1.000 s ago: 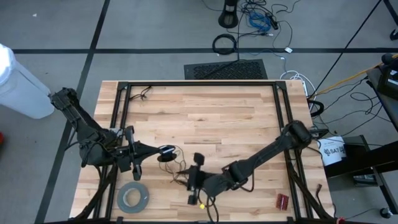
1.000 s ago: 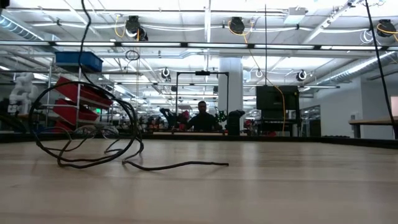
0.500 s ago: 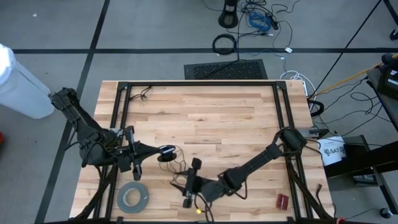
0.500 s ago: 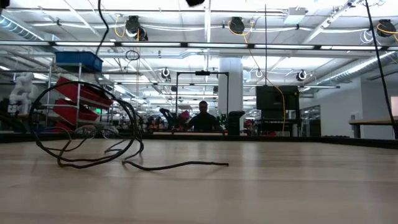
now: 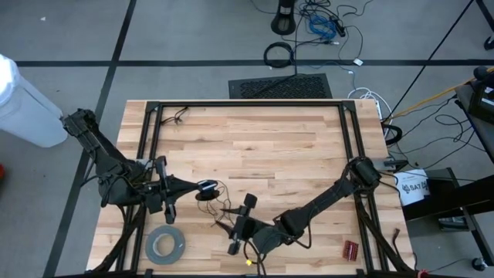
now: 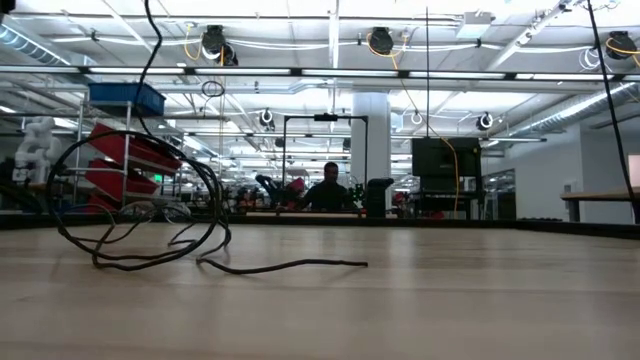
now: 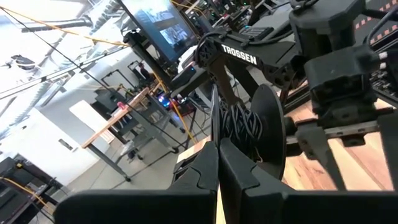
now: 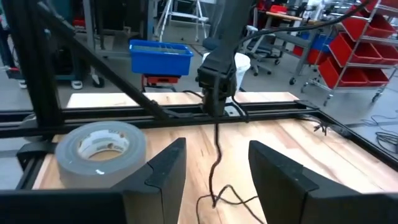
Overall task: Coil cords
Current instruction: Uncoil the black wire from the spool
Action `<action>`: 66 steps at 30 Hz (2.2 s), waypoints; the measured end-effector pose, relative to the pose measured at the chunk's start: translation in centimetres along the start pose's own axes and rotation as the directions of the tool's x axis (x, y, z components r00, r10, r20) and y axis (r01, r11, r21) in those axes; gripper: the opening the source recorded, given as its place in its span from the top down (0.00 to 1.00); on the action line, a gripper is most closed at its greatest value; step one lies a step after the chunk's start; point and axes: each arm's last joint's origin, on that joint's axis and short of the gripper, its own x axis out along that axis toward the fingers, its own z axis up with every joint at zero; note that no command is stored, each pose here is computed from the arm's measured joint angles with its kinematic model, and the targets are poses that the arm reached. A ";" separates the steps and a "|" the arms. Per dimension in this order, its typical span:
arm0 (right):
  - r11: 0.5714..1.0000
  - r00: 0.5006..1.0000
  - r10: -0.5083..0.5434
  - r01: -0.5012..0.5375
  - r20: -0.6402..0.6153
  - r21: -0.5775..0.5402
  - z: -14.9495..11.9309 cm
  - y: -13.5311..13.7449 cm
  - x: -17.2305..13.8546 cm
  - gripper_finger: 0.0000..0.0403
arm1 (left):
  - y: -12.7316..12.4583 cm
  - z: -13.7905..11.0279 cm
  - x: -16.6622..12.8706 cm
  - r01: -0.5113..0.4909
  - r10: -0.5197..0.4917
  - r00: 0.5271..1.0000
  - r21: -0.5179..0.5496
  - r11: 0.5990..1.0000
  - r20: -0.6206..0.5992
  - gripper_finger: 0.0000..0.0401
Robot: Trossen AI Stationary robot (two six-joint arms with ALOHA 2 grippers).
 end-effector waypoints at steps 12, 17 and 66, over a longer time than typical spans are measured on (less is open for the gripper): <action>0.999 0.999 0.024 -0.025 0.029 0.023 0.5 -1.0 1.3 0.77 | 0.0 0.0 0.0 0.000 0.000 1.000 0.001 1.000 0.000 1.00; 0.999 0.999 0.031 -0.030 0.042 -0.029 0.7 -0.6 0.8 0.98 | 0.0 0.0 0.0 0.001 -0.001 1.000 0.002 1.000 -0.001 1.00; 0.934 0.869 0.288 -0.348 0.403 0.084 5.8 0.4 -2.2 1.00 | 0.0 -0.7 1.7 -0.062 0.069 0.995 0.107 0.992 -0.067 1.00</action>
